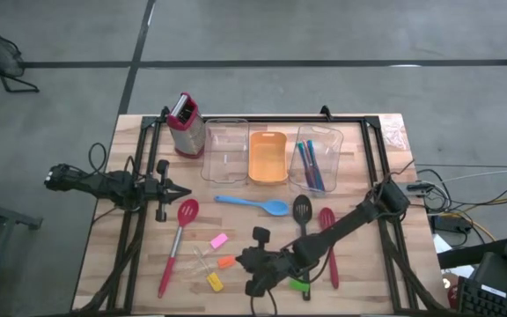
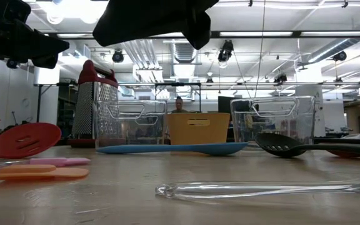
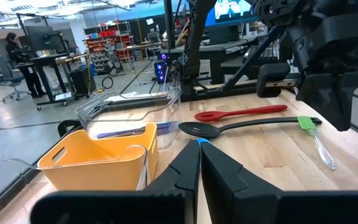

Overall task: Pick & Place Kitchen Items
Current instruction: Put the green spatula into the yellow bin

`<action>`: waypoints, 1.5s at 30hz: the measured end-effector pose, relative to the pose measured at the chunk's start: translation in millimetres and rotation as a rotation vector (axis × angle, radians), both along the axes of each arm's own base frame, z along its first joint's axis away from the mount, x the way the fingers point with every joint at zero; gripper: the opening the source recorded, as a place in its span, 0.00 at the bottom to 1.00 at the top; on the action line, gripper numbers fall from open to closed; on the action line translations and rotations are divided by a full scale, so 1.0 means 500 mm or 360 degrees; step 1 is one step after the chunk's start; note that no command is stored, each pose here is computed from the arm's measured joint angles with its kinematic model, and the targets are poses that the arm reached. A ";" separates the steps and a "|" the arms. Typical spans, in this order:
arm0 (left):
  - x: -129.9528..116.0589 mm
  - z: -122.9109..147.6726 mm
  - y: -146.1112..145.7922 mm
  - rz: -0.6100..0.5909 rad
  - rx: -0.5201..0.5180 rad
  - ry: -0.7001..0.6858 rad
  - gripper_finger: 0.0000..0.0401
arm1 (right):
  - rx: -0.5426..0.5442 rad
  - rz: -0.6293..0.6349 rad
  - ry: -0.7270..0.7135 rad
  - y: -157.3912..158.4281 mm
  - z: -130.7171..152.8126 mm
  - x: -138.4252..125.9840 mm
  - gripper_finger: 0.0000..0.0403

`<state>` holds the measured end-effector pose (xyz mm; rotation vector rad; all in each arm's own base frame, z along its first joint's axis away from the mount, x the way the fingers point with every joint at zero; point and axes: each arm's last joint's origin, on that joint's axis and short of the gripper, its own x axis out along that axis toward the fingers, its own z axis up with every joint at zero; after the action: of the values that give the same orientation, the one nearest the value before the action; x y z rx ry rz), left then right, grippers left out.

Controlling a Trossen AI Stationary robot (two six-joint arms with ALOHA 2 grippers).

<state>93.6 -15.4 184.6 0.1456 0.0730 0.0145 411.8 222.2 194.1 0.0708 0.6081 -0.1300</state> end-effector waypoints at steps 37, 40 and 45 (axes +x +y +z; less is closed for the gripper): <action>0.000 0.000 0.000 0.0000 0.0000 0.0000 0.05 | 0.0325 -0.0026 0.0669 0.029 -0.042 -0.078 0.27; 0.000 0.000 0.000 -0.0001 0.0000 0.0000 0.05 | 0.0351 -0.0014 0.0676 0.029 -0.033 -0.081 0.32; 0.000 0.000 0.000 0.0000 0.0000 0.0000 0.05 | 0.0382 0.0021 0.0581 0.022 0.021 -0.089 0.38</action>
<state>93.6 -15.4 184.6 0.1456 0.0731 0.0147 367.2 233.0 204.7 0.2796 0.9872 -0.0561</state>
